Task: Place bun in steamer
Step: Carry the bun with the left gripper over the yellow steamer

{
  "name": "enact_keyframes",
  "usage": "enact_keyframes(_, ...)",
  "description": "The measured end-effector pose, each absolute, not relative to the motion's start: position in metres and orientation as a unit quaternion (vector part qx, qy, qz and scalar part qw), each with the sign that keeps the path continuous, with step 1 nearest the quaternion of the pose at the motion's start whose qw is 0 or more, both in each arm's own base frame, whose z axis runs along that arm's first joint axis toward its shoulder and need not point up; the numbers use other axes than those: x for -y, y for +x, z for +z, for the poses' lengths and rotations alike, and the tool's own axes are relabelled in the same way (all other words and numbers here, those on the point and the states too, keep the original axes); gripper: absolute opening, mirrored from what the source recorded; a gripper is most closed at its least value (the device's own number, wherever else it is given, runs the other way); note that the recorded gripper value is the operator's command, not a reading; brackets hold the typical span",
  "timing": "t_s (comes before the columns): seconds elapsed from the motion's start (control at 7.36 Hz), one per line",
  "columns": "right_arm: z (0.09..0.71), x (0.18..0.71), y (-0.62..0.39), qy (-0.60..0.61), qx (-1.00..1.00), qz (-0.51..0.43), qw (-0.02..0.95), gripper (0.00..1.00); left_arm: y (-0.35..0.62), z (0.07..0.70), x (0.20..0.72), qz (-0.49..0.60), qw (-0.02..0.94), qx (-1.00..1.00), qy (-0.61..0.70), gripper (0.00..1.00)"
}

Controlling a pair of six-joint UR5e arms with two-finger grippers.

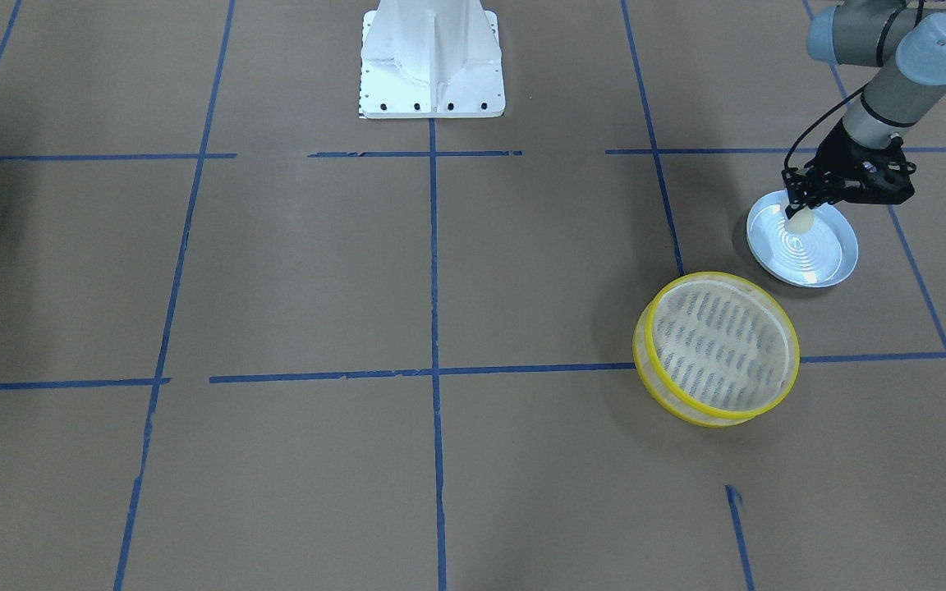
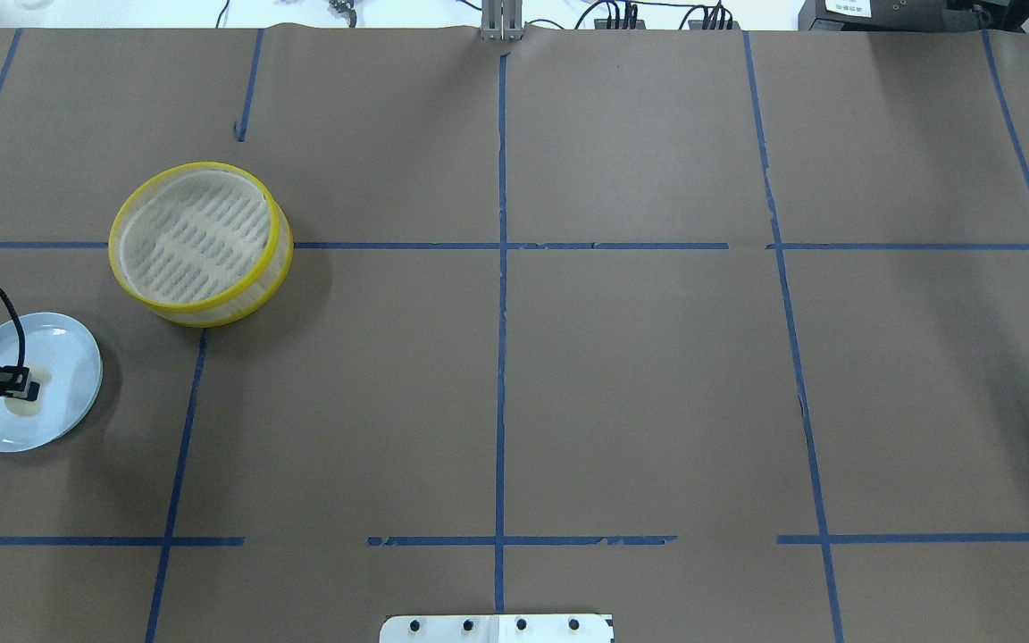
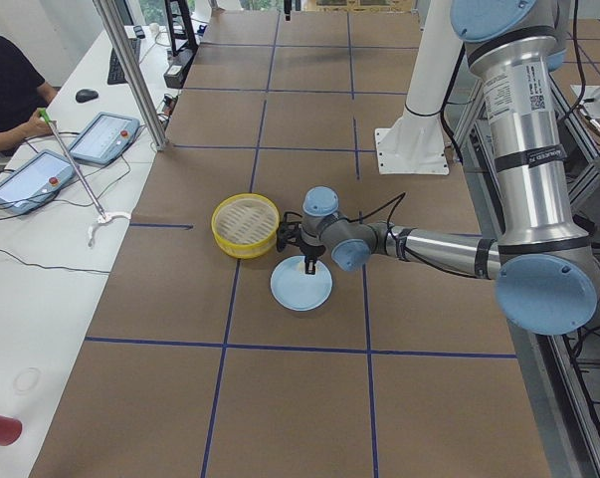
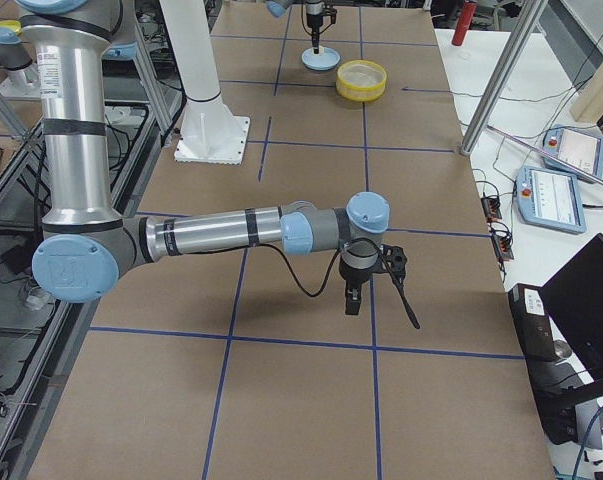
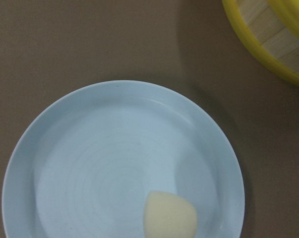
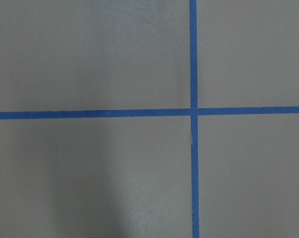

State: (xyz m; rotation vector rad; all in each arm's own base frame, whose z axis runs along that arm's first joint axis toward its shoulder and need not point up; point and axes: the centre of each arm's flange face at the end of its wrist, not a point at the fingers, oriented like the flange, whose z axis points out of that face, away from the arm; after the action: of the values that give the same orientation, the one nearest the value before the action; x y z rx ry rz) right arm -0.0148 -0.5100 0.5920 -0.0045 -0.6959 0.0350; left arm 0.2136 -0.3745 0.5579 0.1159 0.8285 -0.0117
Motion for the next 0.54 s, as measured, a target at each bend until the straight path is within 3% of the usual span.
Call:
enact_keyframes(0.27,0.592,0.510,-0.015,-0.002,0.341,0.017,0.940,1.00,0.190,0.526,0.393,-0.004,0.924,-0.378,0.057,0.21)
enact_keyframes(0.54,0.592,0.510,-0.015,-0.002,0.341,0.017,0.940,1.00,0.166,0.462,0.457,-0.008,0.936,-0.345,0.066,0.23)
